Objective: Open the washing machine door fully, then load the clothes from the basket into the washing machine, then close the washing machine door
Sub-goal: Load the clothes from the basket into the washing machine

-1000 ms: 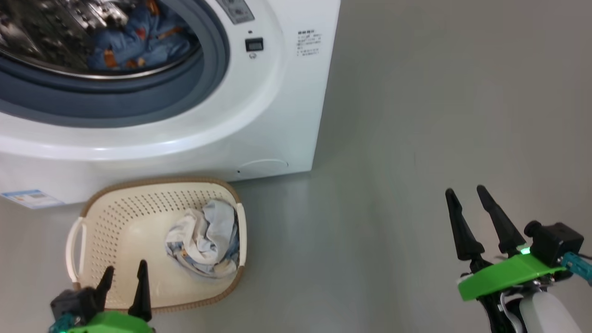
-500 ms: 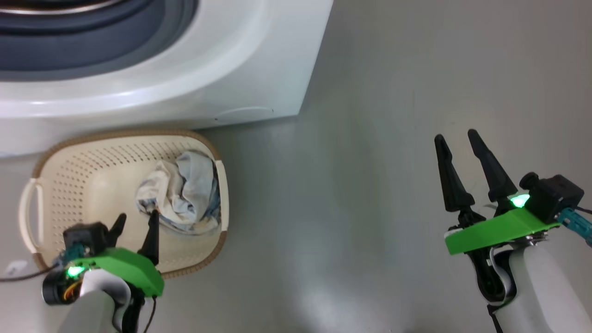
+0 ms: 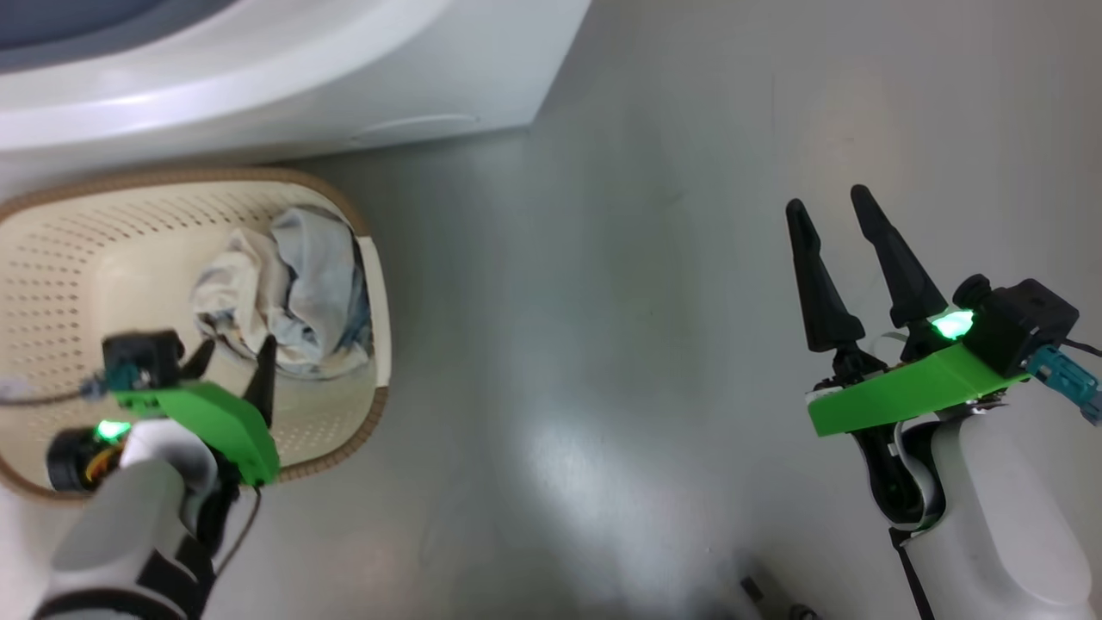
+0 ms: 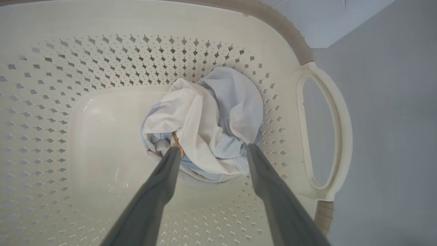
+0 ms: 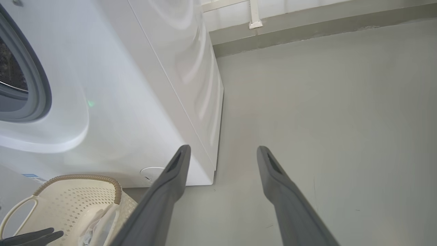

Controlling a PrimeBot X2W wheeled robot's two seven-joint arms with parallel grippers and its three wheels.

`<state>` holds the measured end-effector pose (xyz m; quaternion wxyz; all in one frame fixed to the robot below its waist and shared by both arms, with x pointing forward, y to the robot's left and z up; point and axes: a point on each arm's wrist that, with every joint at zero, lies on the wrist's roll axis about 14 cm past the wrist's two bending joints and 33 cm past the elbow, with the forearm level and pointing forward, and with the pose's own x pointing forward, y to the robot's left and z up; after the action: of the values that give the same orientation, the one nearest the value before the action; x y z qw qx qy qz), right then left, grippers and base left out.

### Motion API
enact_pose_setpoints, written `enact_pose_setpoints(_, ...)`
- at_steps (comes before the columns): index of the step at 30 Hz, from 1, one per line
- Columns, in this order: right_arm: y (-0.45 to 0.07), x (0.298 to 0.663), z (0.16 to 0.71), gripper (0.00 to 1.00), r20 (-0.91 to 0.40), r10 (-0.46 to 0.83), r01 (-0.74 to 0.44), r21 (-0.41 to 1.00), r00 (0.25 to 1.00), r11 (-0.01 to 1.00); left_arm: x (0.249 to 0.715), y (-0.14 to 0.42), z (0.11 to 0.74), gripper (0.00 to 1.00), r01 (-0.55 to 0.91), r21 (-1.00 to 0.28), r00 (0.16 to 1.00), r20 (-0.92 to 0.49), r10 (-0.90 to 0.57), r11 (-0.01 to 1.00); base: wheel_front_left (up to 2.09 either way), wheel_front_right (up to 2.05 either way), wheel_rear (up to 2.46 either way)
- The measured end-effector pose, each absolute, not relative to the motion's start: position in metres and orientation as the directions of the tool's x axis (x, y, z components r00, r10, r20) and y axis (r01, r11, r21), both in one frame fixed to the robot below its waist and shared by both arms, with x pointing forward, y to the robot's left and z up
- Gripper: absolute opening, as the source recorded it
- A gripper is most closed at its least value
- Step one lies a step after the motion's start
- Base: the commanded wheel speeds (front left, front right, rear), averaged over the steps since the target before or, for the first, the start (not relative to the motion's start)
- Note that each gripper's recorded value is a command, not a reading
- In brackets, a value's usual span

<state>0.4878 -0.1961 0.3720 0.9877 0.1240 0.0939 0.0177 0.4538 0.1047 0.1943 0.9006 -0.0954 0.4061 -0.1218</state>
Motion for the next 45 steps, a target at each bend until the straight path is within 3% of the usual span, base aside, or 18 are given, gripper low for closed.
enact_pose_setpoints(20, -0.195, 0.494, 0.327, 1.00, -0.259, 0.069, -0.007, 0.231, 0.963, 0.973, 0.470, 0.072, 0.142, 1.00, 0.185, -0.376, 0.466, -0.780, -0.418, 0.908, 0.00, 0.00, 0.00)
enact_pose_setpoints(30, -0.192, 0.495, 0.316, 1.00, -0.278, 0.081, -0.019, 0.220, 0.957, 0.975, 0.467, 0.069, 0.128, 1.00, 0.187, -0.394, 0.424, -0.794, -0.436, 0.900, 0.00, 0.00, 0.00)
enact_pose_setpoints(31, -0.192, 0.496, 0.317, 1.00, -0.275, 0.082, -0.020, 0.220, 0.958, 0.975, 0.467, 0.068, 0.128, 0.88, 0.189, -0.396, 0.422, -0.794, -0.438, 0.899, 0.00, 0.00, 0.00)
enact_pose_setpoints(33, -0.192, 0.496, 0.318, 1.00, -0.273, 0.083, -0.021, 0.220, 0.959, 0.975, 0.467, 0.067, 0.129, 0.03, 0.184, -0.400, 0.418, -0.795, -0.440, 0.898, 0.00, 0.00, 0.00)
enact_pose_setpoints(39, -0.194, 0.499, 0.325, 1.00, -0.254, 0.076, -0.019, 0.218, 0.964, 0.976, 0.466, 0.067, 0.135, 0.00, 0.174, -0.407, 0.426, -0.790, -0.441, 0.897, 0.00, 0.00, 0.00)
enact_pose_setpoints(45, -0.193, 0.502, 0.339, 1.00, -0.223, 0.074, -0.024, 0.221, 0.972, 0.975, 0.476, 0.077, 0.150, 0.00, 0.151, -0.395, 0.496, -0.763, -0.415, 0.906, 0.00, 0.00, 0.00)
